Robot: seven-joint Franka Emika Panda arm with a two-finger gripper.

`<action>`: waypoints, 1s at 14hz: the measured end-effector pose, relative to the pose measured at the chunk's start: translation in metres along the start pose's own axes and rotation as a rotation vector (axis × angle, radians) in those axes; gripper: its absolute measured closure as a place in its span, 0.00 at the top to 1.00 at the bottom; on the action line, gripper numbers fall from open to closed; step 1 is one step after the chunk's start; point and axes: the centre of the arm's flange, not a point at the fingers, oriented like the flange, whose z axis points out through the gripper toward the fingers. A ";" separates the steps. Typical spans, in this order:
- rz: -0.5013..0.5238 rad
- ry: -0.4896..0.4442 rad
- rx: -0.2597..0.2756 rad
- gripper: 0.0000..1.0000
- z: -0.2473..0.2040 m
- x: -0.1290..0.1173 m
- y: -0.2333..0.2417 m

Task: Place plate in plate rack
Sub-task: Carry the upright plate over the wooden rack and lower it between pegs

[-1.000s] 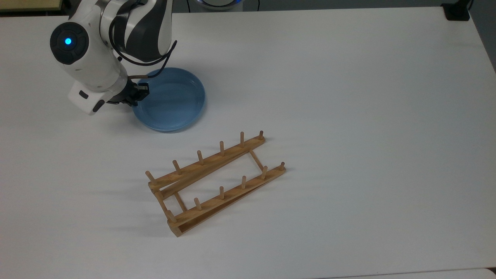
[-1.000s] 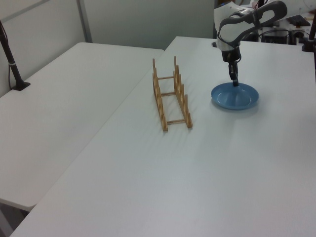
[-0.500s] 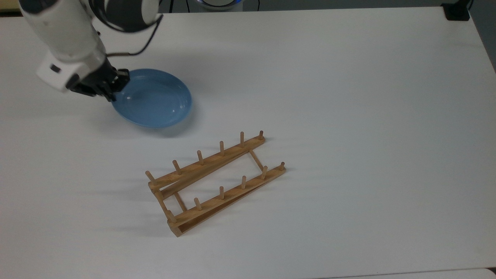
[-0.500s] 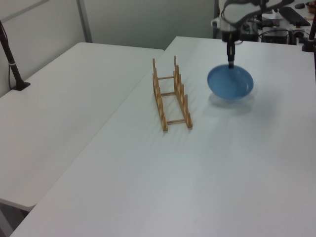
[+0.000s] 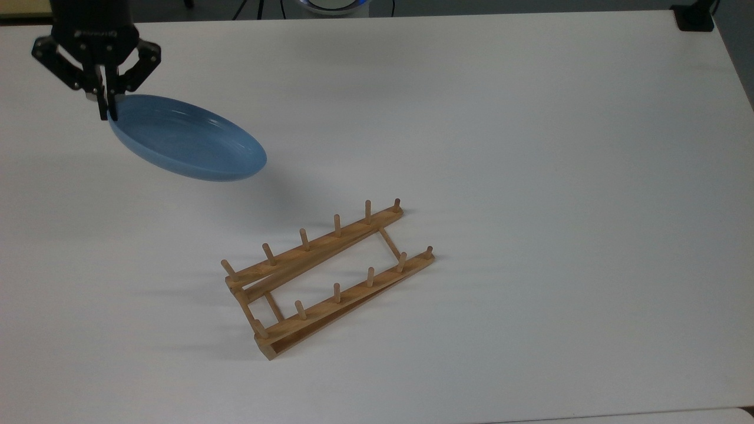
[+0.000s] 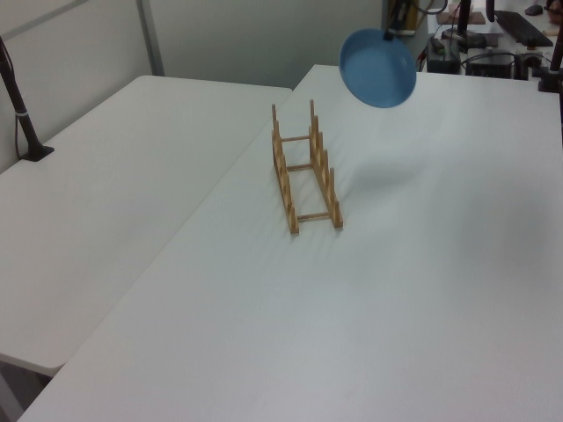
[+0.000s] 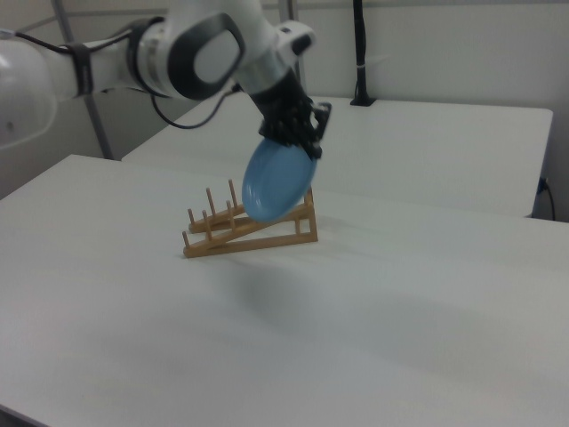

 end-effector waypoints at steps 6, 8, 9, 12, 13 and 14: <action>0.078 0.060 -0.287 0.05 -0.047 0.068 -0.138; 0.071 0.063 -0.344 0.05 -0.042 0.080 -0.189; 0.054 0.066 -0.367 0.05 -0.035 0.084 -0.210; -0.005 0.048 -0.435 0.05 -0.004 0.091 -0.258; -0.019 0.041 -0.456 0.05 0.006 0.092 -0.269; -0.033 0.035 -0.476 0.05 0.016 0.092 -0.277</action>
